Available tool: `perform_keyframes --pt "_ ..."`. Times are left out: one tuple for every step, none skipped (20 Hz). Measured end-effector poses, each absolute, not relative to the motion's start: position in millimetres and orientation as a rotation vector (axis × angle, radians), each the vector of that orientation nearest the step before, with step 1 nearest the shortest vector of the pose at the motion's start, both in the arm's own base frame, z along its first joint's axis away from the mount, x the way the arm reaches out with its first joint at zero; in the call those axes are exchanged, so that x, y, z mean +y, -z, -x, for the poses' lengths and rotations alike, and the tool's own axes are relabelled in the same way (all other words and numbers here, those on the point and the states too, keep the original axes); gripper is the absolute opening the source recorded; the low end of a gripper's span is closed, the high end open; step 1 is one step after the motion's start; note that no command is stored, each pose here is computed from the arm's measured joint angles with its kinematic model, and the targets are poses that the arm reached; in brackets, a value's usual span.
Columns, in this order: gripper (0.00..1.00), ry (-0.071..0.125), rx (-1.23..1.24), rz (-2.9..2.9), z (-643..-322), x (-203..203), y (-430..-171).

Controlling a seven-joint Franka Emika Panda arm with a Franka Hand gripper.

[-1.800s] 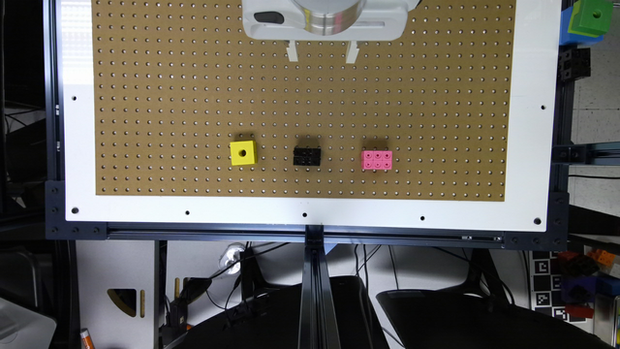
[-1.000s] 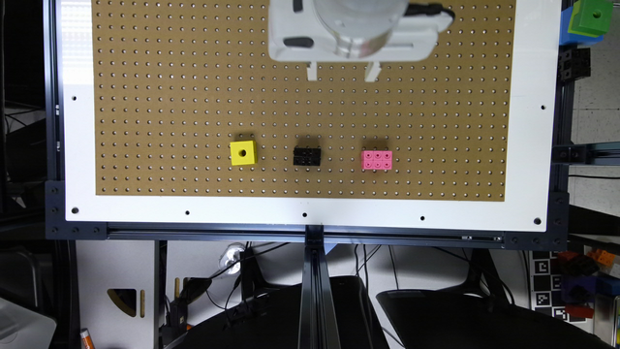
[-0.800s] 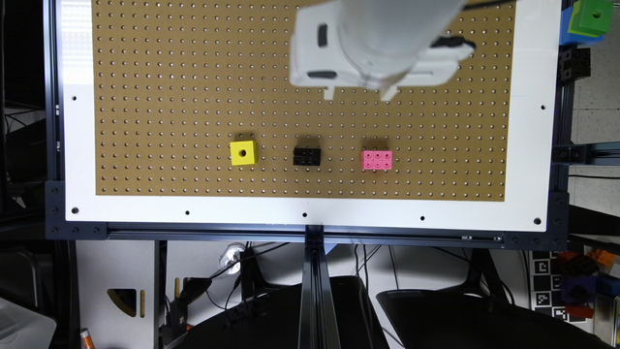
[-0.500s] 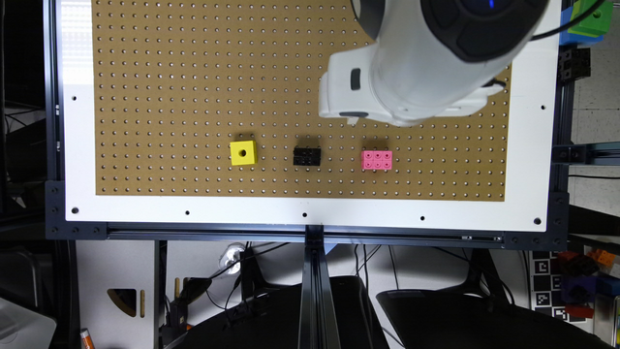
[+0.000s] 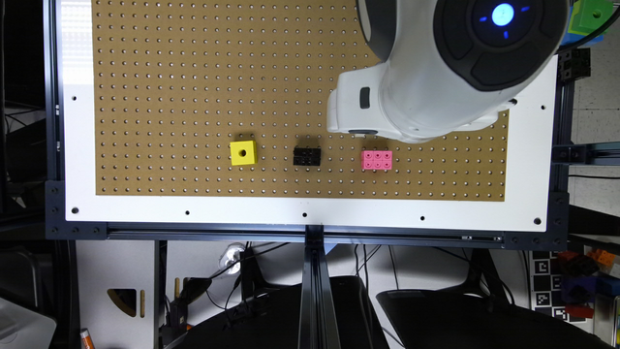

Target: Pick up pink block.

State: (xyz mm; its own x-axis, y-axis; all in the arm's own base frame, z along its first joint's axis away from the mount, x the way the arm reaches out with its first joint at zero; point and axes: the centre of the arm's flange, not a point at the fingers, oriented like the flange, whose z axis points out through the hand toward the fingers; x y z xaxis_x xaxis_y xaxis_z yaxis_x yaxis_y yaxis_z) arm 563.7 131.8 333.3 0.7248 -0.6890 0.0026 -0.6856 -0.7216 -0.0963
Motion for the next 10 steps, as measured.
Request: perform_keyframes --pt "1.0 0.059 1.132 2.834 -564.1 131.9 -333.7" --pt "1.0 0.061 1.132 2.833 -564.7 131.9 -334.2" --pt "1.0 0.063 1.132 2.832 -565.6 131.9 -334.6" --pt "1.0 0.064 1.132 2.831 -566.9 131.8 -334.7" --pt "1.0 0.066 1.132 2.829 -568.8 131.7 -334.8" --pt "1.0 0.067 1.132 2.828 -570.4 131.6 -334.7" --pt "1.0 0.068 1.133 2.827 -572.6 131.5 -334.3" --pt "1.0 0.068 1.134 2.826 -574.4 130.8 -333.6" --pt "1.0 0.068 1.135 2.826 -575.8 130.0 -332.8" --pt "1.0 0.07 1.136 2.827 -577.3 129.1 -332.3"
